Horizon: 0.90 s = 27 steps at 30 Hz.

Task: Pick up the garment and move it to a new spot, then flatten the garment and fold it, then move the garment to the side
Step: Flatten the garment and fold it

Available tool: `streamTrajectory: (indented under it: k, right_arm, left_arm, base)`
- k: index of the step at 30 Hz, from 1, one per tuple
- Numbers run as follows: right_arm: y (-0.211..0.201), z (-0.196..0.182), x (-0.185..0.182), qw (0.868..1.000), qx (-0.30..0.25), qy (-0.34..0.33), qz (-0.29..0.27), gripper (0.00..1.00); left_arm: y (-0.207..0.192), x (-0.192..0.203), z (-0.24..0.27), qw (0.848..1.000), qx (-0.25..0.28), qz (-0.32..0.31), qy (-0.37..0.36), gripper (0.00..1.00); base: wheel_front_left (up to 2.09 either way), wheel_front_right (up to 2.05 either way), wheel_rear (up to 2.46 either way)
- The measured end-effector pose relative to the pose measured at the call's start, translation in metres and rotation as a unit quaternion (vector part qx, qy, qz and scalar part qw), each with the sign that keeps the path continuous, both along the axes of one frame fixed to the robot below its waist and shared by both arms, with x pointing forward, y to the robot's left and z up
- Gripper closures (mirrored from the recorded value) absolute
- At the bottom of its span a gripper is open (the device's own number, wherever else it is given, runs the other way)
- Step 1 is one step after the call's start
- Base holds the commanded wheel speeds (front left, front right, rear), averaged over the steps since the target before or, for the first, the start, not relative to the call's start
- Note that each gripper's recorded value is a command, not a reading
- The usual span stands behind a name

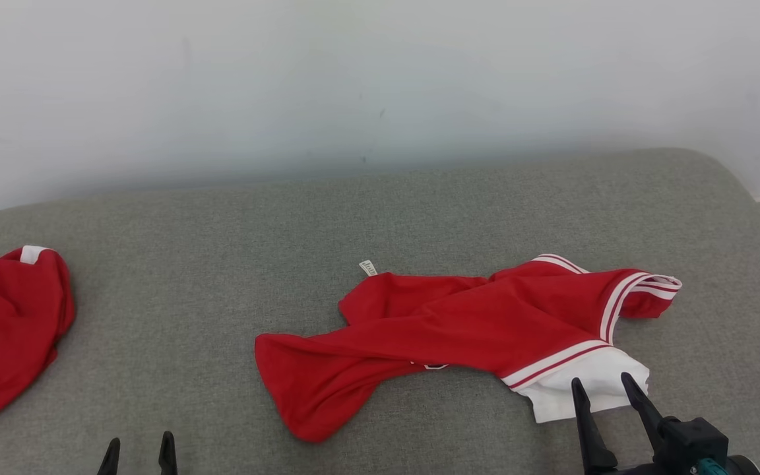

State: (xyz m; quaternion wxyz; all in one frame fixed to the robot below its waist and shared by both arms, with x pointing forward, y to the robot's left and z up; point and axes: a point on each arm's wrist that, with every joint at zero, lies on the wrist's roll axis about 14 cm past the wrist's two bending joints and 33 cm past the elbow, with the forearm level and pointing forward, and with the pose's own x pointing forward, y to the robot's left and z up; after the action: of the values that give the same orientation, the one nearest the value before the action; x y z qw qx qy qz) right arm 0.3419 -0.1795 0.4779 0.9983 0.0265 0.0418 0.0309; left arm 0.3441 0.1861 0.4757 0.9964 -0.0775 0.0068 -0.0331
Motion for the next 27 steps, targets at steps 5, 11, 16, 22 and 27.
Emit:
streamTrajectory:
  k: [5, 11, 16, 22, 27]
  right_arm:
    - [-0.007, -0.006, -0.002, 1.000, 0.000, 0.015, -0.011, 0.00]
    - [-0.032, -0.019, -0.005, 0.997, -0.018, 0.060, -0.043, 0.00]
    - [-0.040, -0.020, 0.004, 0.995, -0.029, 0.079, -0.054, 0.00]
    - [-0.043, -0.025, 0.015, 0.994, -0.035, 0.092, -0.056, 0.00]
    - [-0.043, -0.029, 0.022, 0.993, -0.027, 0.095, -0.057, 0.00]
  left_arm:
    - [-0.006, 0.006, 0.001, 1.000, -0.006, -0.008, -0.001, 0.00]
    - [-0.036, 0.033, -0.022, 0.996, -0.014, -0.063, 0.054, 0.00]
    - [-0.065, 0.073, -0.023, 0.988, 0.008, -0.119, 0.100, 0.00]
    - [-0.077, 0.106, -0.045, 0.974, 0.030, -0.143, 0.174, 0.00]
    - [-0.090, 0.124, -0.062, 0.964, 0.040, -0.159, 0.208, 0.00]
  base:
    - [0.00, 0.00, 0.00]
    - [0.00, 0.00, 0.00]
    - [0.00, 0.00, 0.00]
    - [0.00, 0.00, 0.00]
    - [0.00, 0.00, 0.00]
